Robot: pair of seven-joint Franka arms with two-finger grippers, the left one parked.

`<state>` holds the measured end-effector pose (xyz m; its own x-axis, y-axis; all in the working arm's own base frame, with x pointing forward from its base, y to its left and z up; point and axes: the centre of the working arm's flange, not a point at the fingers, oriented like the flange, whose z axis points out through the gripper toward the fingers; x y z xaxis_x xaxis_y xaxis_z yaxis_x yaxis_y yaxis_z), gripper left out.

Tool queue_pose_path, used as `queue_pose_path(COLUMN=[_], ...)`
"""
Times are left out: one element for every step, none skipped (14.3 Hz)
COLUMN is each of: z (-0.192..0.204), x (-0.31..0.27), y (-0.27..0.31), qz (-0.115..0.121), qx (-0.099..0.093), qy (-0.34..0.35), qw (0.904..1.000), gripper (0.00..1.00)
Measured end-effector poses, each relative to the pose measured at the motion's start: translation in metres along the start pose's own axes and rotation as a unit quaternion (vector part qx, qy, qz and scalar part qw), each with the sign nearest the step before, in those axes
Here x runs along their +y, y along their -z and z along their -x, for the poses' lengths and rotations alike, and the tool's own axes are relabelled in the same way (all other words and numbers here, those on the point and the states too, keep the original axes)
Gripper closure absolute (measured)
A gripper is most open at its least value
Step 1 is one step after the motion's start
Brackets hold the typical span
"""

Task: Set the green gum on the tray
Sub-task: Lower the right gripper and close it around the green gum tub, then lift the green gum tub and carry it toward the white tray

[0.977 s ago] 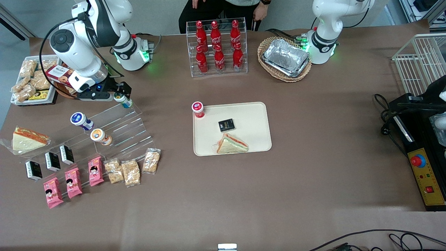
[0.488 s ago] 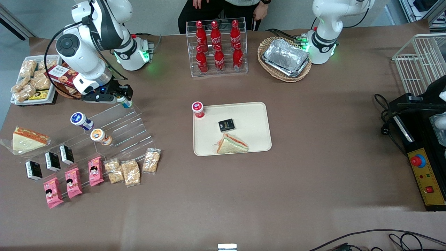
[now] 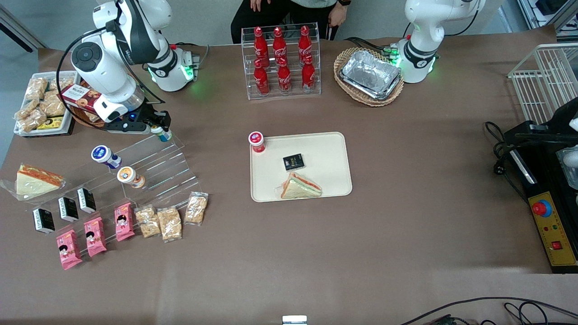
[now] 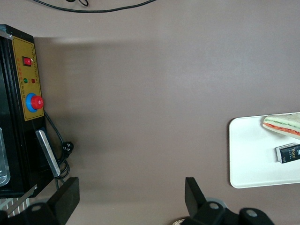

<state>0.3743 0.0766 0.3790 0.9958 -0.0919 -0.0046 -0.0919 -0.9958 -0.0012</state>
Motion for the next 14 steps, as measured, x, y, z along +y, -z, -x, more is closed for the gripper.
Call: queue_pose_path(z=[-0.002, -0.003, -0.005, -0.008, -0.009, -0.010, -0.009, -0.008, -0.006, -0.005, -0.005, -0.004, -0.003, -0.001], x=[-0.001, -0.003, -0.004, -0.004, -0.004, -0.005, -0.005, -0.006, -0.006, -0.006, -0.009, -0.017, -0.029, -0.042], y=[0.004, 0.010, 0.018, 0.028, 0.038, 0.047, 0.054, 0.059, 0.064, 0.072, 0.084, 0.099, 0.115, 0.130], qz=[-0.001, -0.002, -0.001, 0.000, 0.002, 0.003, 0.005, 0.006, 0.007, 0.008, 0.010, 0.013, 0.018, 0.022], qx=[0.004, 0.005, 0.002, -0.003, -0.010, -0.017, -0.023, -0.026, -0.030, -0.035, -0.039, -0.037, -0.029, -0.021], qy=[0.003, 0.011, 0.023, 0.036, 0.049, 0.057, 0.063, 0.068, 0.070, 0.071, 0.074, 0.082, 0.092, 0.098], qw=[1.0000, 0.9999, 0.9997, 0.9993, 0.9987, 0.9982, 0.9977, 0.9973, 0.9971, 0.9968, 0.9965, 0.9959, 0.9951, 0.9947], gripper=[0.41, 0.41, 0.41, 0.41, 0.41, 0.41, 0.41, 0.41, 0.41, 0.41, 0.41, 0.41, 0.41, 0.41])
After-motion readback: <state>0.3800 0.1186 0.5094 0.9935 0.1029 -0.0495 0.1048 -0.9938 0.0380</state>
